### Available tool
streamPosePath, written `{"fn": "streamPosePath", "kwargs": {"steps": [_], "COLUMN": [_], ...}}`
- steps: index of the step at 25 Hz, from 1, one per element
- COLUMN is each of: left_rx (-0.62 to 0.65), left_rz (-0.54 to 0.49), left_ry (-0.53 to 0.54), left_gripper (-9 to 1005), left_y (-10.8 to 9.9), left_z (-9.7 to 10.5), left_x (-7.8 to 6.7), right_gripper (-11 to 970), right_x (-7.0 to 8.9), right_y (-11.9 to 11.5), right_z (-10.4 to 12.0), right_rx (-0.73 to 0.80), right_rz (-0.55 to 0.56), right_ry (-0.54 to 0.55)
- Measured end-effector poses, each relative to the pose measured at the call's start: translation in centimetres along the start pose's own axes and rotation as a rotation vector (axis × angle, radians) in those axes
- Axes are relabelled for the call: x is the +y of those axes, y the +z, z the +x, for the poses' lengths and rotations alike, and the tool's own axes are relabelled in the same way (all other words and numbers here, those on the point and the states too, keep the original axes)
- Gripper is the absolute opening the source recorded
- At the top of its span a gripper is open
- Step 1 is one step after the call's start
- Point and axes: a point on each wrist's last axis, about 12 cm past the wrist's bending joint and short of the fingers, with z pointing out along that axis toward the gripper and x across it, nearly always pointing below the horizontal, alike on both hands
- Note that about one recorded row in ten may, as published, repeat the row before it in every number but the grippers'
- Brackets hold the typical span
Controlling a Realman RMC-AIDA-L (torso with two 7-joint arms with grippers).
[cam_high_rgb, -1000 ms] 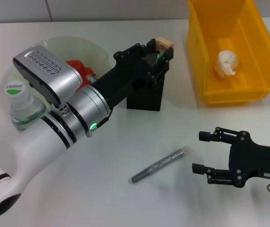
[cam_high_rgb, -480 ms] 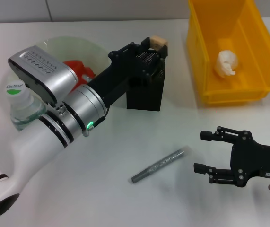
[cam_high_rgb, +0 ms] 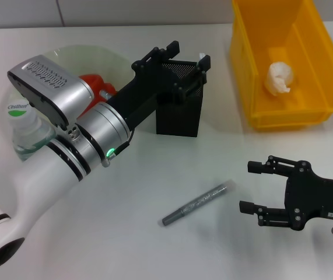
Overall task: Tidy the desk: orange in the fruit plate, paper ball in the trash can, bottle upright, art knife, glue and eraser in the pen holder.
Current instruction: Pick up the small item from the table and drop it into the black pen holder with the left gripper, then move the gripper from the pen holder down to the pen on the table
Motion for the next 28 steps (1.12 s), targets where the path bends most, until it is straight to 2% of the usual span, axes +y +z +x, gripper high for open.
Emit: {"fn": "streamPosePath", "kwargs": {"steps": [4,11,16,19,21,22,25,28], "left_rx": [-0.012,-0.081,-0.092,-0.112,-0.122,-0.116,-0.105,-0.093], "left_rz": [0.012,0.071,0.138,0.229,0.350,0.398,0.424,0.475], "left_ry": [0.003,-0.016,-0.049,-0.066,-0.099,-0.122,-0.135,-0.150], "left_gripper": [714,840,837,835,834,833,833,832], "left_y": [0.0,-0.3,-0.8,-1.9,-3.3,-4.1,-4.8,-6.6], "left_z": [-0.1,-0.7,-0.7,-0.7,-0.6,-0.5,-0.3,0.0], "left_x": [-0.2,-1.0,-1.5,-2.0,-2.6,-2.5,-2.4,-1.7], "right_gripper": [707,706,706,705,705,705,704,704], "right_x": [0.0,-0.1,-0.1,-0.1,-0.5,-0.8,-1.0,-1.2], "right_y": [0.0,-0.1,-0.1,-0.2,-0.5,-0.7,-0.9,-1.1], "right_z": [0.0,-0.1,-0.3,-0.5,-0.8,-1.1,-1.4,-1.8], "right_rx": [0.001,-0.004,-0.015,-0.027,-0.025,-0.021,-0.021,-0.026], "right_rz": [0.000,0.006,0.003,-0.007,-0.010,-0.009,-0.011,-0.025], "right_ry": [-0.002,-0.005,-0.005,-0.003,0.010,0.022,0.029,0.035]}}
